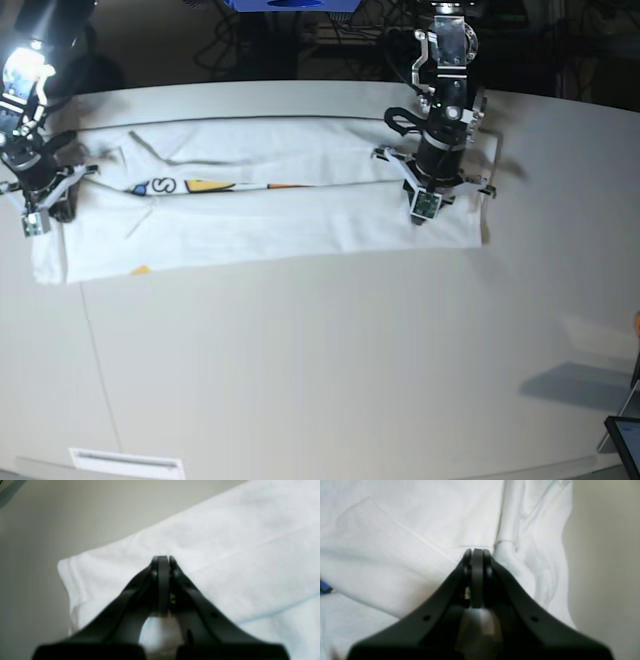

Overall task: Fold the T-shirt properly
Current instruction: 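Open the left gripper and raise it off the strip end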

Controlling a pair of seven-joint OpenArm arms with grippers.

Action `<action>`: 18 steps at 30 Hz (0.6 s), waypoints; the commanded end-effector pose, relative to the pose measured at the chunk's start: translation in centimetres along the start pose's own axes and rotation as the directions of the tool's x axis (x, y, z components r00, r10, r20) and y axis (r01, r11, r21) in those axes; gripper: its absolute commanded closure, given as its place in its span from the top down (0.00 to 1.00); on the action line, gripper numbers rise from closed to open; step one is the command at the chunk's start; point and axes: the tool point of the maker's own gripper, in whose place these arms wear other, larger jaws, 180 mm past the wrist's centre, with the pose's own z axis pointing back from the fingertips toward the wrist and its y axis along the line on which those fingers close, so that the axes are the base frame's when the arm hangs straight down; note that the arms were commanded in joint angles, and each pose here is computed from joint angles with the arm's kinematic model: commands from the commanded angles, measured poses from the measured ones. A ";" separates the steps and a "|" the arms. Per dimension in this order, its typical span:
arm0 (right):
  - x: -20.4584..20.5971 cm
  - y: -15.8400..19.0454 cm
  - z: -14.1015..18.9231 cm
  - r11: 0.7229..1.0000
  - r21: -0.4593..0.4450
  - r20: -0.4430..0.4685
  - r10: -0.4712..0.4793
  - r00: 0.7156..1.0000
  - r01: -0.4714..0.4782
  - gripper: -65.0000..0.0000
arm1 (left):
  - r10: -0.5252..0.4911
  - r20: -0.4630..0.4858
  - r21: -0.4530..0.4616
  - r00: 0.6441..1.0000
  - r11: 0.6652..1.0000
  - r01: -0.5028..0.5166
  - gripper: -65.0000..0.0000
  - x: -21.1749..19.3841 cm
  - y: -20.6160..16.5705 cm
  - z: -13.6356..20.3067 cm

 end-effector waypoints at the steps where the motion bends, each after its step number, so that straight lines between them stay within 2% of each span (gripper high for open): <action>1: -2.3 -1.6 0.4 0.998 -0.042 -0.114 0.034 0.993 -0.039 0.01 | -0.005 0.011 -0.029 1.000 1.000 0.006 0.00 0.7 -1.0 -0.2; 9: -2.3 -3.8 -0.5 0.998 -0.060 -0.111 0.017 0.994 -0.023 0.01 | 0.046 0.026 -0.032 0.999 0.998 -0.045 0.00 1.9 -3.5 -1.1; 18: -0.9 -7.2 -0.9 0.993 -0.117 -0.093 -0.026 0.995 0.015 0.00 | 0.051 0.042 -0.024 0.998 0.998 -0.050 0.00 2.5 -3.3 -1.0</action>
